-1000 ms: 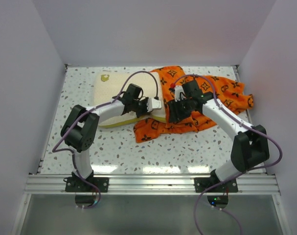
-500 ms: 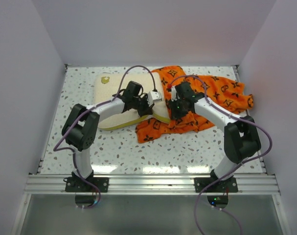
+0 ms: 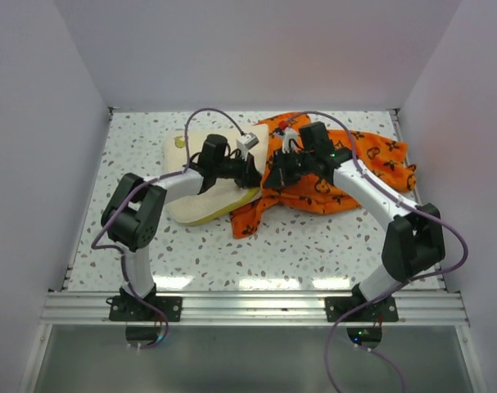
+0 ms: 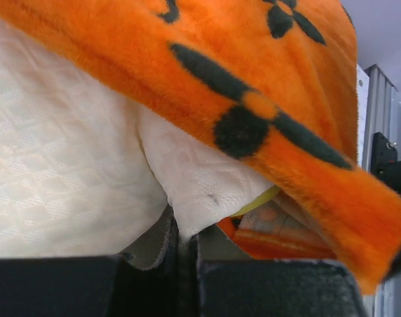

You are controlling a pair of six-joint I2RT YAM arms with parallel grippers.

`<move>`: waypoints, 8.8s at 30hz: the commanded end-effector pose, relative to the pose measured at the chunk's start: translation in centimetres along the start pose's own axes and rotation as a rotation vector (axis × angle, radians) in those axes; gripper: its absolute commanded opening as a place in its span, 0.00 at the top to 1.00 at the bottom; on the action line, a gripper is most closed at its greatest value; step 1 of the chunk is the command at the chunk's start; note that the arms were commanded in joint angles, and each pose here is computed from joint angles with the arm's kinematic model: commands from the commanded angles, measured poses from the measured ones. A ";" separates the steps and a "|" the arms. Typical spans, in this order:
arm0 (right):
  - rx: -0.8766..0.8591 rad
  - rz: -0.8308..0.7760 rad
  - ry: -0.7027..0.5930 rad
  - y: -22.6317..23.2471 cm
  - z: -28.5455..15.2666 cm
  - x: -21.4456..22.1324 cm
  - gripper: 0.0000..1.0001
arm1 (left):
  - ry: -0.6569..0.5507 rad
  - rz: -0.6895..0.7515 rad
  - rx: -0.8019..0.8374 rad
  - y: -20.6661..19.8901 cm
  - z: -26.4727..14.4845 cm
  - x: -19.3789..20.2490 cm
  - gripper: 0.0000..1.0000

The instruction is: Put the pillow into the pillowcase

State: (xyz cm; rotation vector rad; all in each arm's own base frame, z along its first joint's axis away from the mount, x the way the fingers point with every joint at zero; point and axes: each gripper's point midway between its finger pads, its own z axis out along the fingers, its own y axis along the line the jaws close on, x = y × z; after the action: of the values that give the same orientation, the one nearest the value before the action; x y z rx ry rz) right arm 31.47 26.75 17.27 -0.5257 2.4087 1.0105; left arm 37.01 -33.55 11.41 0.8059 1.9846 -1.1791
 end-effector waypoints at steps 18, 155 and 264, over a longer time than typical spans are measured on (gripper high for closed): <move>0.196 -0.111 -0.133 -5.9 -8.9 -6.6 0.27 | 0.065 0.356 0.119 -0.1 -10.6 -5.6 0.00; 0.510 -0.311 0.034 -12.4 4.8 -7.8 0.35 | 0.546 0.545 -0.190 -0.4 -6.1 14.4 0.80; 0.527 -0.529 -0.335 -10.2 21.1 -19.6 1.00 | -0.037 -0.109 -0.564 20.5 -17.4 -0.5 0.00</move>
State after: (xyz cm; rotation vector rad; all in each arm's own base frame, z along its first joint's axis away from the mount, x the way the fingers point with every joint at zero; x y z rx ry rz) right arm 58.30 38.17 7.19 -0.6888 1.9909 0.1383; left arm 46.94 -10.12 9.06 0.4363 2.1991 -0.6171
